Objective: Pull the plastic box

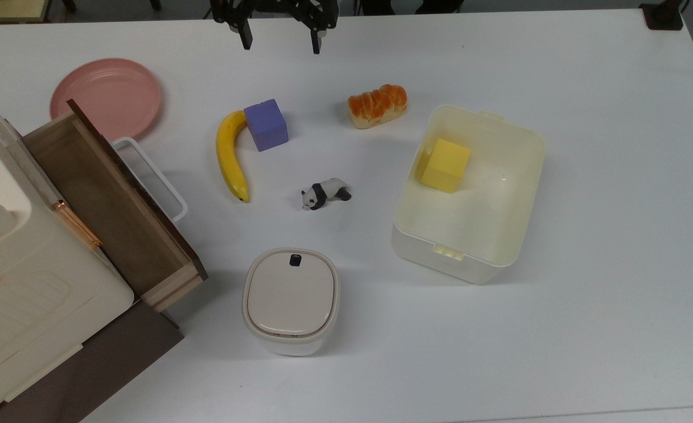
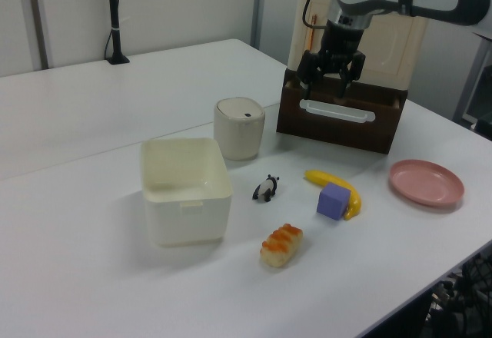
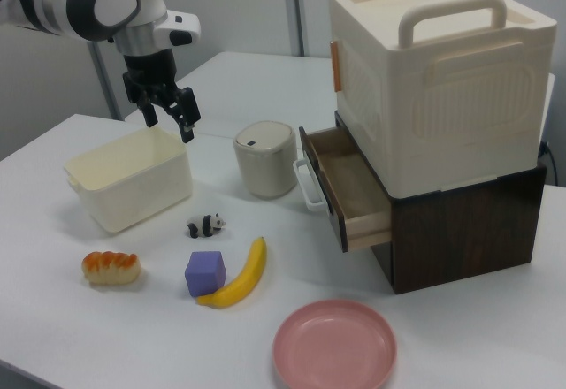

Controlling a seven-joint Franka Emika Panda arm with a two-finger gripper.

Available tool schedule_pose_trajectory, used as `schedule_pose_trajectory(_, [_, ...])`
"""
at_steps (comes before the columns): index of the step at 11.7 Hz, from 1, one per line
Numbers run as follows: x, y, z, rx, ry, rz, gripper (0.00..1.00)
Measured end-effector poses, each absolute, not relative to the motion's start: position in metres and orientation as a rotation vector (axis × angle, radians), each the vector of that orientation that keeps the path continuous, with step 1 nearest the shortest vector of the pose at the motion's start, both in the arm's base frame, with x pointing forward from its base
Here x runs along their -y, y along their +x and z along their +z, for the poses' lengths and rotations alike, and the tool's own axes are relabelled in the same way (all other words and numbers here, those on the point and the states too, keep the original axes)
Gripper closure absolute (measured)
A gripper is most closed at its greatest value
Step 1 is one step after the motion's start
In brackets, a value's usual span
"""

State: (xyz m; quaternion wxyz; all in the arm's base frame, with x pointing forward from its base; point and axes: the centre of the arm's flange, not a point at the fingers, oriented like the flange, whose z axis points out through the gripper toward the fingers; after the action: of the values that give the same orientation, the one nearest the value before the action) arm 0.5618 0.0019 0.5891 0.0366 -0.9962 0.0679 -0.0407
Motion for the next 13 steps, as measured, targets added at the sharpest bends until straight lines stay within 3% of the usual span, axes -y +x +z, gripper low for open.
schedule_pose_trajectory(13, [0.0049,0.5602,0.5878,-0.108,-3.068,-0.105,0.0])
